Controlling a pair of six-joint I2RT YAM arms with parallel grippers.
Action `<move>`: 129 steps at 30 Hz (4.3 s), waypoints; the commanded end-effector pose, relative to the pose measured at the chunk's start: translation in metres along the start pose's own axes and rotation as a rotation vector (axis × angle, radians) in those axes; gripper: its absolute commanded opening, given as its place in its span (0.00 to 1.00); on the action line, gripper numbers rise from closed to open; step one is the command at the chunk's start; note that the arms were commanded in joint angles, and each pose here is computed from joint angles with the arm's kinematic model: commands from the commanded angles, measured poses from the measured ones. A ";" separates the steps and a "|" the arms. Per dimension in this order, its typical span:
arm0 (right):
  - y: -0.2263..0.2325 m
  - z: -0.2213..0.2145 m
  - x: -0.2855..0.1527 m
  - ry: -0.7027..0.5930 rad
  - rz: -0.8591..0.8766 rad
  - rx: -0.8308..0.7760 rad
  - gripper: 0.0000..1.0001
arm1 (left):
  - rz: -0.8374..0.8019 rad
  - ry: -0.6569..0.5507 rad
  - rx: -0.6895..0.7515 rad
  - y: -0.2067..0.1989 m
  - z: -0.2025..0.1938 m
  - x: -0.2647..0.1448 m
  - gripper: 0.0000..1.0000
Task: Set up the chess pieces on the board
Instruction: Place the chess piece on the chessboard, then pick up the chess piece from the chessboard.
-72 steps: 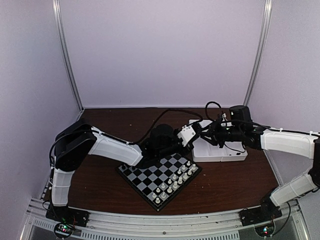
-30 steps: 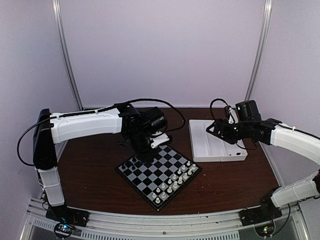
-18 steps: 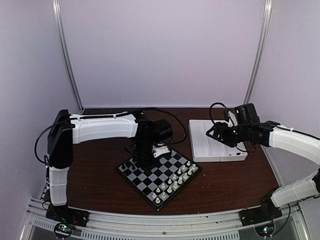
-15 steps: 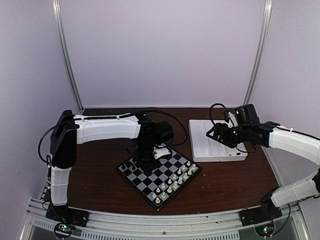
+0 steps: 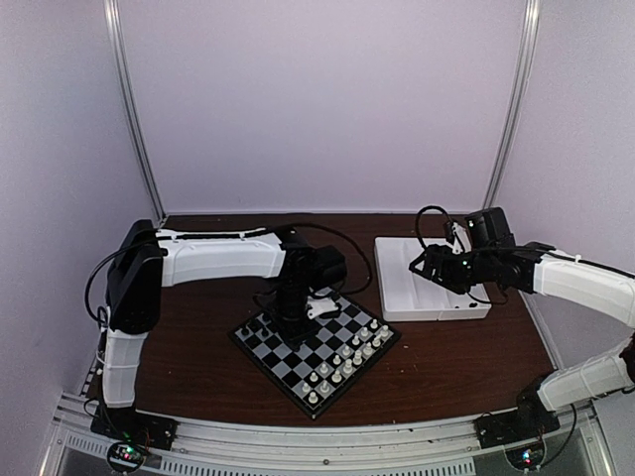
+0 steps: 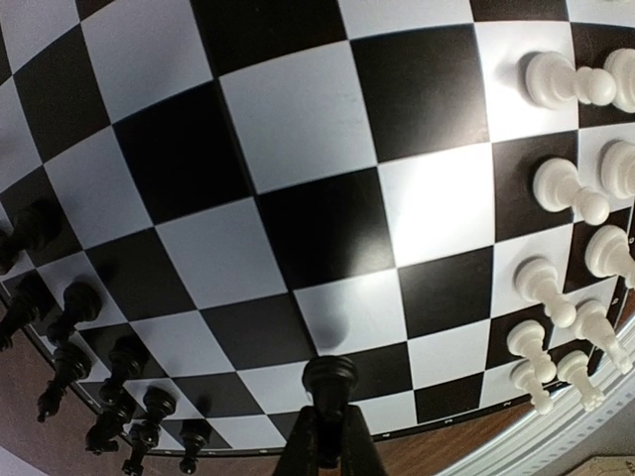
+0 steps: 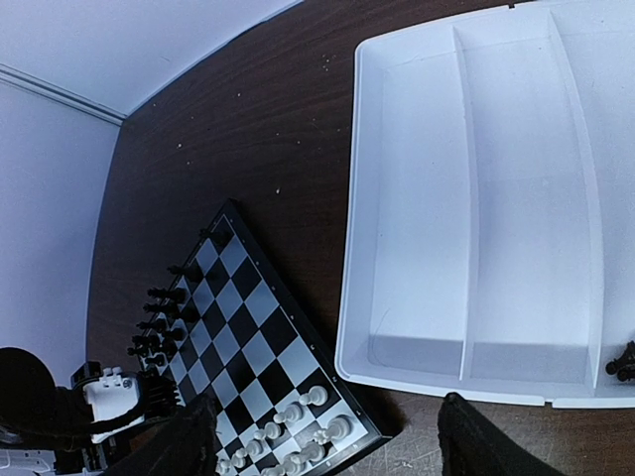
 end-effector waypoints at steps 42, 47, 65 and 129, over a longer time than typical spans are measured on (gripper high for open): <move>-0.032 0.032 -0.001 -0.173 -0.176 -0.214 0.96 | 0.186 -0.685 -0.166 0.019 -0.009 -0.064 0.45; -0.059 0.041 -0.001 -0.307 -0.288 -0.312 1.00 | 0.201 -0.747 -0.161 0.020 -0.007 -0.055 0.46; -0.072 0.053 -0.008 -0.442 -0.337 -0.450 1.00 | 0.196 -0.726 -0.168 0.017 -0.004 -0.026 0.38; -0.094 0.065 0.003 -0.419 -0.324 -0.346 0.99 | 0.298 -0.706 -0.156 0.044 0.019 -0.074 0.00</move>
Point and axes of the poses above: each gripper's point midway between its finger pads, its own x axis out along the fingers, its own y axis along the line the jaws close on, z = x × y, the point moved 2 cm from there along -x, back along the fingers, and after that the axes turned 7 degrees about x, right-handed, at the moved point
